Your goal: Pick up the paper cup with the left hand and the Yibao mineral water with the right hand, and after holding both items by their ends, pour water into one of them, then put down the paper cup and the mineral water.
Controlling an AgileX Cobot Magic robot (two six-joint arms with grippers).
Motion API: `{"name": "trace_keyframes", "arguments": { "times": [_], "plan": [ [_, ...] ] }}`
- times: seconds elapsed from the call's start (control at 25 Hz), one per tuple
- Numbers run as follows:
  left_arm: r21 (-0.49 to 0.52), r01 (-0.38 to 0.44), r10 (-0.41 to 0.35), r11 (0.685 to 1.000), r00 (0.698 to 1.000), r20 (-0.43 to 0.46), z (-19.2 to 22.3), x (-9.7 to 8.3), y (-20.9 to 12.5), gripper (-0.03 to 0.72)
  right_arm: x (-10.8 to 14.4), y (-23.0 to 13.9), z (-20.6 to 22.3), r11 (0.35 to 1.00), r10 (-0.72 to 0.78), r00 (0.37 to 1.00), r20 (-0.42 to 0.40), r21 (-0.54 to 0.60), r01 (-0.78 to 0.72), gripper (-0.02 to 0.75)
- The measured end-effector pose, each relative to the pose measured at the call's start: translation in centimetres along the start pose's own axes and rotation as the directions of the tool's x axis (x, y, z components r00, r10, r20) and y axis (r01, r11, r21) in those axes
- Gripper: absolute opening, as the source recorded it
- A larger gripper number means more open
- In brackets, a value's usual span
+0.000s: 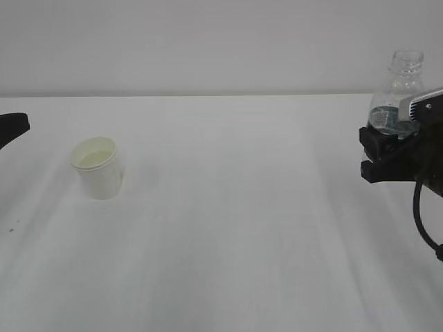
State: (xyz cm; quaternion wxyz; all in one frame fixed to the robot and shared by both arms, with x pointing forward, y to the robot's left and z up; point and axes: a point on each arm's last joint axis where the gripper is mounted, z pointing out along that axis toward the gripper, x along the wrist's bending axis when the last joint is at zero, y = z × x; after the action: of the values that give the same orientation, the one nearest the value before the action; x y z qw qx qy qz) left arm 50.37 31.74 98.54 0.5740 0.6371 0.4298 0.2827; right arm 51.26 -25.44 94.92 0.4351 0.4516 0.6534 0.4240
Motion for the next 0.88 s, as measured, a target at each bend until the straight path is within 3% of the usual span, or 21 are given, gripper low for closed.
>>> {"name": "trace_keyframes", "arguments": {
  "times": [0.32,0.88],
  "plan": [
    [0.001,-0.001,0.001,1.0,1.0,0.001,0.0,0.0,0.0,0.535,0.2,-2.4,1.6,0.988,0.146,0.989,0.034,-0.048,-0.144,0.426],
    [0.001,-0.001,0.001,1.0,1.0,0.001,0.0,0.0,0.0,0.53,0.5,-4.1,2.4,0.981,0.187,0.982,0.036,-0.064,-0.184,0.426]
  ]
}}
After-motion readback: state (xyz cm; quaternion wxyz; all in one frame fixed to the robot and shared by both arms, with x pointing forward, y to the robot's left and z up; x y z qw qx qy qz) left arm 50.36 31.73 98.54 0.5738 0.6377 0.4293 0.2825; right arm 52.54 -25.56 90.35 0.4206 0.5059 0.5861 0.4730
